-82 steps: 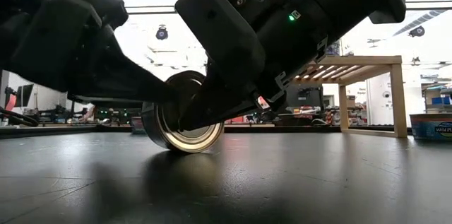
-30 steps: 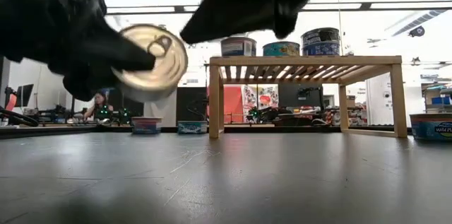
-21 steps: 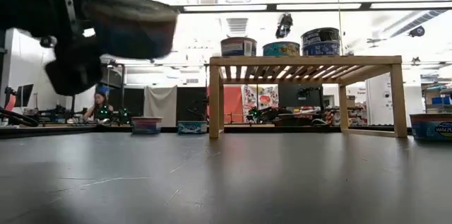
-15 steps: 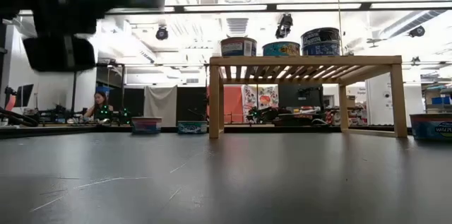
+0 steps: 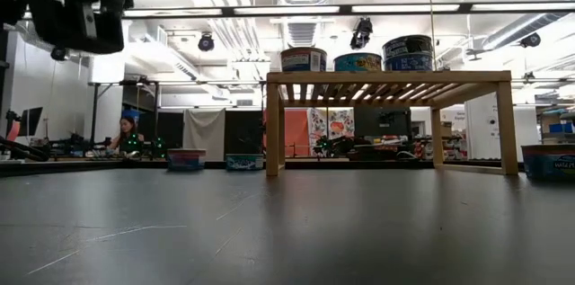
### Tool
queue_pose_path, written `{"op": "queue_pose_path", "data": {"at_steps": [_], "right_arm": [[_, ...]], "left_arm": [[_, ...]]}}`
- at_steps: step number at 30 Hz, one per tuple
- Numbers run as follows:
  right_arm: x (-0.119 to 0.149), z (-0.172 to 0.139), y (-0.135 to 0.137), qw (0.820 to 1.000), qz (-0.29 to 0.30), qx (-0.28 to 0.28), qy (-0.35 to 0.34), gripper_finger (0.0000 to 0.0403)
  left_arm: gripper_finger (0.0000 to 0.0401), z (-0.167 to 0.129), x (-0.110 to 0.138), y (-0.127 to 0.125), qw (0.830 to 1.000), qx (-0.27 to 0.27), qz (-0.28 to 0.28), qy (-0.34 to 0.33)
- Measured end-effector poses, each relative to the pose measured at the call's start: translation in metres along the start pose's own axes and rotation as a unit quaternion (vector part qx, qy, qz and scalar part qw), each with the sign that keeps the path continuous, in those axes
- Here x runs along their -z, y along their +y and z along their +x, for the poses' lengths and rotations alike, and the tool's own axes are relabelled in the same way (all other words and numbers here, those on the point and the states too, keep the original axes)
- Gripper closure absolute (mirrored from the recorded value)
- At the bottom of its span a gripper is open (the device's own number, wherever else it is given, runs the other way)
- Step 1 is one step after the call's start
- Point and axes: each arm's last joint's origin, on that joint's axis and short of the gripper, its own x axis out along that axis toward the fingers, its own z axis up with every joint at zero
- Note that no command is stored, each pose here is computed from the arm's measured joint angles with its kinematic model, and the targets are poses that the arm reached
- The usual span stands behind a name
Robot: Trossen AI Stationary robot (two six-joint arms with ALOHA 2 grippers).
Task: Stack canned seafood by type on shelf
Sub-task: Stack the blue-pink tuna can on top of the blue-pink tuna can on the shelf
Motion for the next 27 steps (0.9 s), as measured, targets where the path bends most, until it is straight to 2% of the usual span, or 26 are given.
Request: {"op": "queue_pose_path", "data": {"at_steps": [3, 6, 13, 23, 27], "right_arm": [[0.001, 0.003, -0.003, 1.000, -0.016, 0.007, 0.002, 0.0129], [0.001, 0.006, -0.011, 0.999, -0.006, 0.039, 0.011, 0.0109], [0.007, 0.017, -0.018, 0.998, -0.043, 0.050, 0.022, 0.0090], [0.014, 0.026, -0.022, 0.990, -0.129, 0.050, 0.039, 0.0126], [0.015, 0.027, -0.023, 0.988, -0.139, 0.049, 0.039, 0.0163]], "left_arm": [[0.0236, 0.004, 0.001, -0.004, 1.000, 0.006, 0.004, -0.001], [0.0236, 0.008, 0.001, -0.009, 1.000, 0.014, 0.009, -0.003], [0.0236, 0.015, 0.002, -0.017, 0.999, 0.026, 0.025, -0.006], [0.0234, 0.020, 0.003, -0.021, 0.999, 0.026, 0.040, -0.002], [0.0203, 0.020, 0.003, -0.020, 0.998, 0.025, 0.052, -0.002]]}}
